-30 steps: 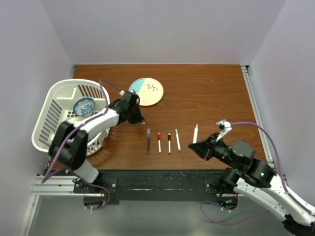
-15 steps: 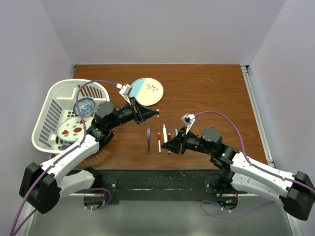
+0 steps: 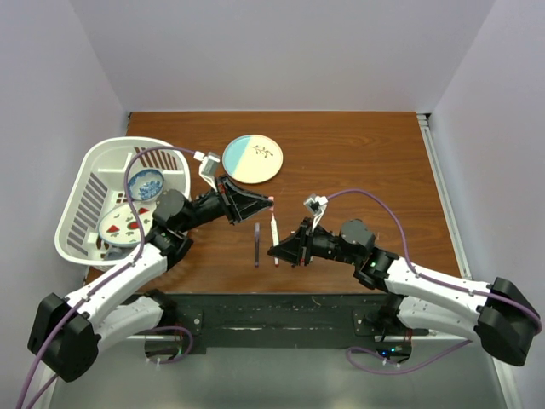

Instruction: Insert the pens into the pen caps

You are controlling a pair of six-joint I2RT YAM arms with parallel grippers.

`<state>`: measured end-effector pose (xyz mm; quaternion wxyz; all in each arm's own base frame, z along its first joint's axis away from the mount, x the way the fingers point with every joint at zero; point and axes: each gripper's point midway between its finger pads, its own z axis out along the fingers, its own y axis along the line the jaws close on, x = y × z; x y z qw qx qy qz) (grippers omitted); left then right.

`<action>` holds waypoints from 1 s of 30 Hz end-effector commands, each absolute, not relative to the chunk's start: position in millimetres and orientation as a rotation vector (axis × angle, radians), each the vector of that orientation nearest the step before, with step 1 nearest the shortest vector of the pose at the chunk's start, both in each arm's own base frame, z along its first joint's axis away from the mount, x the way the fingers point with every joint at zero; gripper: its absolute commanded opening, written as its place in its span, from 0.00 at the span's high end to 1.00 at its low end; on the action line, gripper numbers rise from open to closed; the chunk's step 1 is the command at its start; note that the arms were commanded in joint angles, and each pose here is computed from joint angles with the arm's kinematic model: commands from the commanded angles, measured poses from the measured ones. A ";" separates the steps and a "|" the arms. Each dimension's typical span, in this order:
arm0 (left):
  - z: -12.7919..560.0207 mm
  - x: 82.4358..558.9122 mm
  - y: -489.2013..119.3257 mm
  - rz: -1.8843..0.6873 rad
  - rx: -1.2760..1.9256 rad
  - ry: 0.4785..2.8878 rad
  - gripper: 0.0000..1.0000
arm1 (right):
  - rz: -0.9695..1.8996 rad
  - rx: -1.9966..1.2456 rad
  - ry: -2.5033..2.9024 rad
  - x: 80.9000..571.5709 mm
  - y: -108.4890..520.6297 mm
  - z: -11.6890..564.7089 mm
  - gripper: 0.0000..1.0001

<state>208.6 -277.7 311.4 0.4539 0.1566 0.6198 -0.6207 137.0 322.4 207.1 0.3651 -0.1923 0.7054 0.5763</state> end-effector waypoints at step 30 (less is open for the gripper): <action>296.3 176.7 -280.0 -1.678 0.370 1.517 0.96 | 1.430 -0.451 1.590 157.6 330.1 269.5 1.00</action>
